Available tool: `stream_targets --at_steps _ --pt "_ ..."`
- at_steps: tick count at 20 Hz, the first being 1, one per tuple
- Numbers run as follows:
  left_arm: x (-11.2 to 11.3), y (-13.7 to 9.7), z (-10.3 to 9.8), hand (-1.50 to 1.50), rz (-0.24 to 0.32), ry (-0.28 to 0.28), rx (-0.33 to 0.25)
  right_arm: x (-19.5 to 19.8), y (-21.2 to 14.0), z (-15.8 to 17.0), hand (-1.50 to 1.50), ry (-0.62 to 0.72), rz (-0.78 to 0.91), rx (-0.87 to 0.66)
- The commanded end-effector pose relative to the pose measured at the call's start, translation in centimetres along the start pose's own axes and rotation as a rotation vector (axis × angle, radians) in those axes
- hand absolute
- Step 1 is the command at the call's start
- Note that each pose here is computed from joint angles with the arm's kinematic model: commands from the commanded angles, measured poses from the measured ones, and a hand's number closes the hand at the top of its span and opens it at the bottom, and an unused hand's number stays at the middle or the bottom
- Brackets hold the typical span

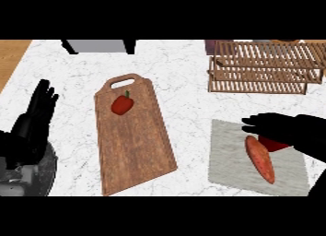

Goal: Pick the sweet potato from the placemat and place it in the tiered shelf

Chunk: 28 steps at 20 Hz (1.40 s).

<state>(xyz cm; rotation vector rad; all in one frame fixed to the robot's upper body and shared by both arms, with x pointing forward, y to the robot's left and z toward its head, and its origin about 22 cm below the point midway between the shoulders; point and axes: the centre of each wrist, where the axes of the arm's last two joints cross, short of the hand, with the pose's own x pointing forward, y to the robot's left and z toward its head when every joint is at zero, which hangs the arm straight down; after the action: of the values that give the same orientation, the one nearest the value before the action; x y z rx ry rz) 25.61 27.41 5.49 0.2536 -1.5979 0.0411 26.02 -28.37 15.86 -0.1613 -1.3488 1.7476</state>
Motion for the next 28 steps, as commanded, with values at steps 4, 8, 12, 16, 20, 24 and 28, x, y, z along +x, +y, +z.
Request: stream_targets --at_steps 4,8,12,16,20,24,28 --pt "0.2 -2.1 0.6 0.0 0.014 -0.019 -0.01 -1.5 1.9 0.1 -1.5 0.163 0.211 0.041" --pt "3.0 -0.4 -0.1 0.0 0.002 -0.003 -0.025 -3.1 4.9 -1.5 -1.5 0.23 0.207 0.041" --pt "0.7 0.4 -0.7 0.0 0.017 -0.028 0.006 -4.6 4.8 -1.7 -1.5 0.189 0.164 0.01" --pt "0.8 0.6 0.4 0.0 -0.003 -0.017 -0.004 -3.7 6.0 -3.5 -1.5 0.203 0.153 0.025" --pt "0.6 -2.0 0.5 0.0 -0.01 0.0 0.011 -5.1 7.6 -3.1 -1.5 0.187 0.168 0.038" --pt "1.7 -1.8 -0.3 0.0 0.001 -0.006 0.007 -5.1 8.5 -2.6 -1.5 0.217 0.167 0.057" --pt "-0.3 0.3 0.8 0.0 -0.002 -0.007 -0.003 -6.1 11.0 -4.6 -1.5 0.177 0.135 0.016"
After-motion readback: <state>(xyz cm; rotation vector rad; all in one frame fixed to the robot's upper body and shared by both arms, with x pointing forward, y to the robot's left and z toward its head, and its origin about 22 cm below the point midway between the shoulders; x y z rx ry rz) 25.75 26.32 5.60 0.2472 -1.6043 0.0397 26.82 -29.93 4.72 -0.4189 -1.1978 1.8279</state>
